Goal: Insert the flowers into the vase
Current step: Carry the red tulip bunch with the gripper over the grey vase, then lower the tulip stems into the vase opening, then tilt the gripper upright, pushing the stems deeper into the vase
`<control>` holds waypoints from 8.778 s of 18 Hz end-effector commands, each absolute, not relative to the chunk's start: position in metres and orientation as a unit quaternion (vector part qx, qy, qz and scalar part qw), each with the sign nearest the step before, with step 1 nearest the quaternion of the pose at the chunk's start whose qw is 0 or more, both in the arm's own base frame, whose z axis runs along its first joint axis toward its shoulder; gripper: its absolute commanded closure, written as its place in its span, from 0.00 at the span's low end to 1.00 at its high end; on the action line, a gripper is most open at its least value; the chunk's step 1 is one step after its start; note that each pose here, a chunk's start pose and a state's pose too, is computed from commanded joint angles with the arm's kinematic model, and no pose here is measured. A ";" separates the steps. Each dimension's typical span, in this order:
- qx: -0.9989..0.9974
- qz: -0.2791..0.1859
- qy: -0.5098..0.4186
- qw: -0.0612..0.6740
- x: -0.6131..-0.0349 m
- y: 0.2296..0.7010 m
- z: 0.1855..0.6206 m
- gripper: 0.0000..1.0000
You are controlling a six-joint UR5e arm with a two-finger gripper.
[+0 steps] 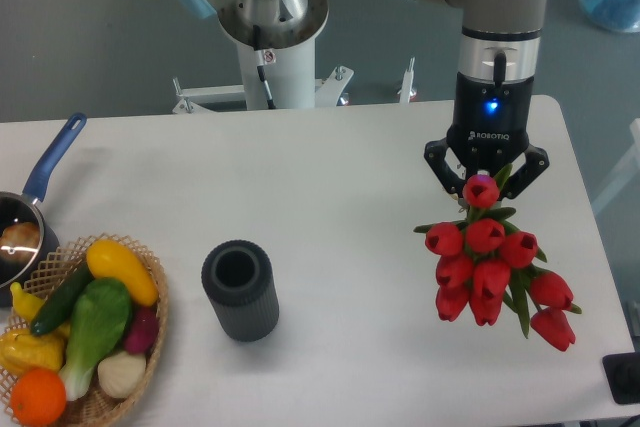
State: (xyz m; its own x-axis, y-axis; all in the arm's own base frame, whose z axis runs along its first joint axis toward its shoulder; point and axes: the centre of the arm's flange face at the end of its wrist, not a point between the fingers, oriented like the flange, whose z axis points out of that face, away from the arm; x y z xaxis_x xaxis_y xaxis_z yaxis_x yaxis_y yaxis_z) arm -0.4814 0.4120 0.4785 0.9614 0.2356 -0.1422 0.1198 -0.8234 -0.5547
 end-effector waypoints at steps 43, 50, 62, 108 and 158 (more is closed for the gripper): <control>-0.881 -0.031 0.053 0.468 -0.296 0.560 0.520 0.81; -0.864 -0.072 0.062 0.495 -0.305 0.553 0.518 0.81; -0.860 -0.092 0.072 0.496 -0.315 0.553 0.492 0.82; -0.842 -0.157 0.090 0.509 -0.329 0.547 0.426 0.82; -0.760 -0.187 0.164 0.601 -0.342 0.489 0.322 0.80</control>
State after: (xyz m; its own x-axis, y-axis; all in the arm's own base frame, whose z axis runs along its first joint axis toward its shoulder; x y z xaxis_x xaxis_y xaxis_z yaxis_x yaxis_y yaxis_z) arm -0.3423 0.4888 0.3223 0.8766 -0.4735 0.0862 -0.0248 -0.2234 -0.9744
